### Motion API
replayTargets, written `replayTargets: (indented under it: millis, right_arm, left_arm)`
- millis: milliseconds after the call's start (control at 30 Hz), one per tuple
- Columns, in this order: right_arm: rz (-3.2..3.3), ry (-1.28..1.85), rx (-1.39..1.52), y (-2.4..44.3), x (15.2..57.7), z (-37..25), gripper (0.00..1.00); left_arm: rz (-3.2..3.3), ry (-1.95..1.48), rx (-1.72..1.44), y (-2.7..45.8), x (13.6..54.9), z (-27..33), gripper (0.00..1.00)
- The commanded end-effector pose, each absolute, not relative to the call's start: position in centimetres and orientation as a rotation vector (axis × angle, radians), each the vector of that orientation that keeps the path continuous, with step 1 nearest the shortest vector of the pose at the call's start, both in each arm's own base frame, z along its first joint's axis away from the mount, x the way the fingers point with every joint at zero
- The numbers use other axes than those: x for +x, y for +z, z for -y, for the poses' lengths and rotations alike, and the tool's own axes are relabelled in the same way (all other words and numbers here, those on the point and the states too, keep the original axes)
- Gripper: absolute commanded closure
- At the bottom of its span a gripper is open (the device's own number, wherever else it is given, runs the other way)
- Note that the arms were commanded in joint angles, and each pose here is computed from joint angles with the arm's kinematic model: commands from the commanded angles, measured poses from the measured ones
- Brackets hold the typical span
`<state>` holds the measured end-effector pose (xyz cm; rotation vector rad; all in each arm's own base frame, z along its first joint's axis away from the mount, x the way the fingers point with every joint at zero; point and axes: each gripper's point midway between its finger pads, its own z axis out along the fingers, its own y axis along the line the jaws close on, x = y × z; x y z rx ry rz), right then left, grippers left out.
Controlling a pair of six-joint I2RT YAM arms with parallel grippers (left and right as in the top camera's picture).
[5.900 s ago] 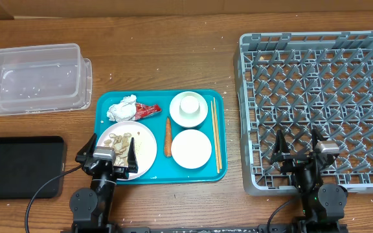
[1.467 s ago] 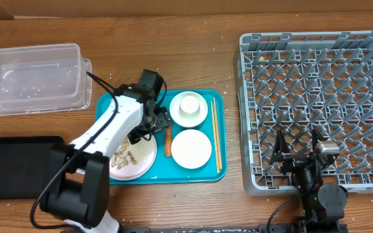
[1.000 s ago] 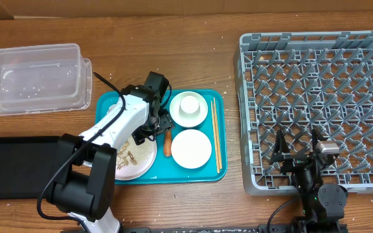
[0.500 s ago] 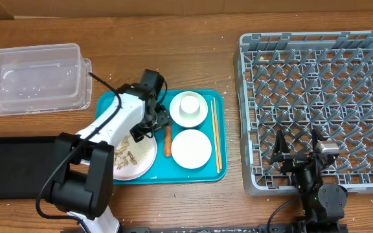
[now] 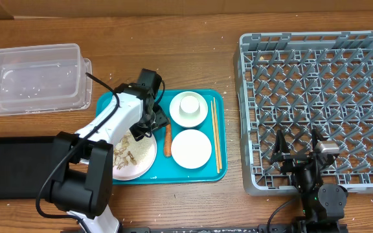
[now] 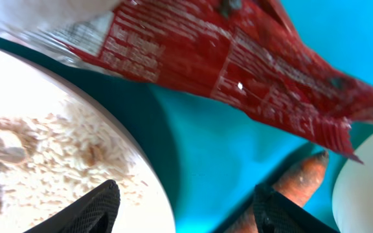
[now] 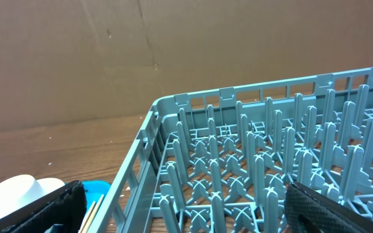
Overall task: Sort waste into correct bins and load items into the dishwasher
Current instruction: 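Grasp the rim of the white plate with the left gripper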
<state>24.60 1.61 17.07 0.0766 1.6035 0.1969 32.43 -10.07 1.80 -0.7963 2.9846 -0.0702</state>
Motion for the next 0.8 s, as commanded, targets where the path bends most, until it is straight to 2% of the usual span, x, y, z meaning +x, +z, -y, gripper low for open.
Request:
replayTargets:
  millis: [0, 167, 367, 533, 633, 767]
  right_arm:
    - [-1.596, 0.187, 0.076, 17.0, 24.6, -1.5, 0.0]
    - [-1.596, 0.187, 0.076, 17.0, 24.6, -1.5, 0.0]
    - [-1.596, 0.187, 0.076, 17.0, 24.6, -1.5, 0.0]
    - [-1.596, 0.187, 0.076, 17.0, 24.6, -1.5, 0.0]
    - [-1.596, 0.187, 0.076, 17.0, 24.6, -1.5, 0.0]
    - [-1.596, 0.187, 0.076, 17.0, 24.6, -1.5, 0.0]
  left_arm:
    - [-2.982, -0.036, -0.809, 1.3, 32.8, 10.2, 0.32]
    - [-2.979, 0.008, -0.803, 0.9, 32.8, 9.8, 0.36]
    - [-2.977, 0.056, -0.804, 0.9, 32.6, 9.3, 0.52]
    - [-2.991, 0.065, -0.779, 0.8, 32.2, 9.7, 0.55]
    - [-2.99, 0.059, -0.763, 0.8, 32.2, 10.1, 0.66]
    - [-2.986, 0.064, -0.753, 0.8, 32.3, 10.2, 0.72]
